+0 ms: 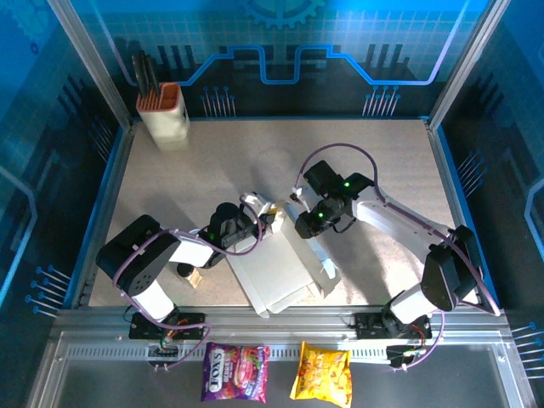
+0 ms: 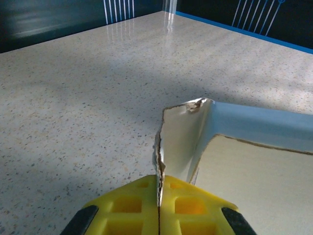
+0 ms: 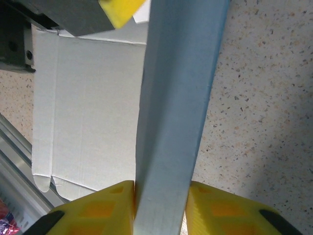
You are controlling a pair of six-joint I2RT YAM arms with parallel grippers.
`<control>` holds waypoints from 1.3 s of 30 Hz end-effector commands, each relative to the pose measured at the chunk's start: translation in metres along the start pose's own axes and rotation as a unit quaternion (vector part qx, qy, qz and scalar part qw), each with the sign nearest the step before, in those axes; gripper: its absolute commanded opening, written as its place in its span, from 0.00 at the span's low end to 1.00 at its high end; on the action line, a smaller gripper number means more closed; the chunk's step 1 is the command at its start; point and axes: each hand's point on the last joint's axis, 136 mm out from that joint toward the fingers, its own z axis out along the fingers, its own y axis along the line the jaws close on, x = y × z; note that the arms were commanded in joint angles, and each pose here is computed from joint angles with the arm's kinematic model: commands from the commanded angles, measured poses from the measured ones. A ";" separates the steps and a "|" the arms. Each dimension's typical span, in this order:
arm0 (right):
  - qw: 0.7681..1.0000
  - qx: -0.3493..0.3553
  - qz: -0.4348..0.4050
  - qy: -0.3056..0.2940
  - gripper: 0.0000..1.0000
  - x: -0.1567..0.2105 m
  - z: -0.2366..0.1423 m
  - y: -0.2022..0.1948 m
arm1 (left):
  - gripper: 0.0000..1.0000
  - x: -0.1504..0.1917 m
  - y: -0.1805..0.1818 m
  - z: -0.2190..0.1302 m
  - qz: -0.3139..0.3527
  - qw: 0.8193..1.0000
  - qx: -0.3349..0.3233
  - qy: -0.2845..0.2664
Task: Fold the paper box
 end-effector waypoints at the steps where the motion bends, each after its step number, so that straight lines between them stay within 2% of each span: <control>1: 0.998 -0.004 -0.027 -0.052 0.33 -0.022 -0.028 0.014 | 0.05 -0.006 -0.013 0.003 0.013 0.999 0.035 -0.017; 7: 0.997 0.004 -0.025 -0.077 0.37 -0.028 -0.047 0.010 | 0.05 -0.006 -0.012 0.004 0.010 0.999 0.039 -0.019; 26: 0.993 0.030 -0.008 -0.118 0.38 -0.029 -0.075 -0.008 | 0.05 -0.017 -0.017 0.004 0.013 0.998 0.055 -0.037; 39: 0.984 0.042 0.043 -0.166 0.40 -0.044 -0.101 -0.043 | 0.05 -0.034 -0.005 0.028 0.023 0.994 0.083 -0.071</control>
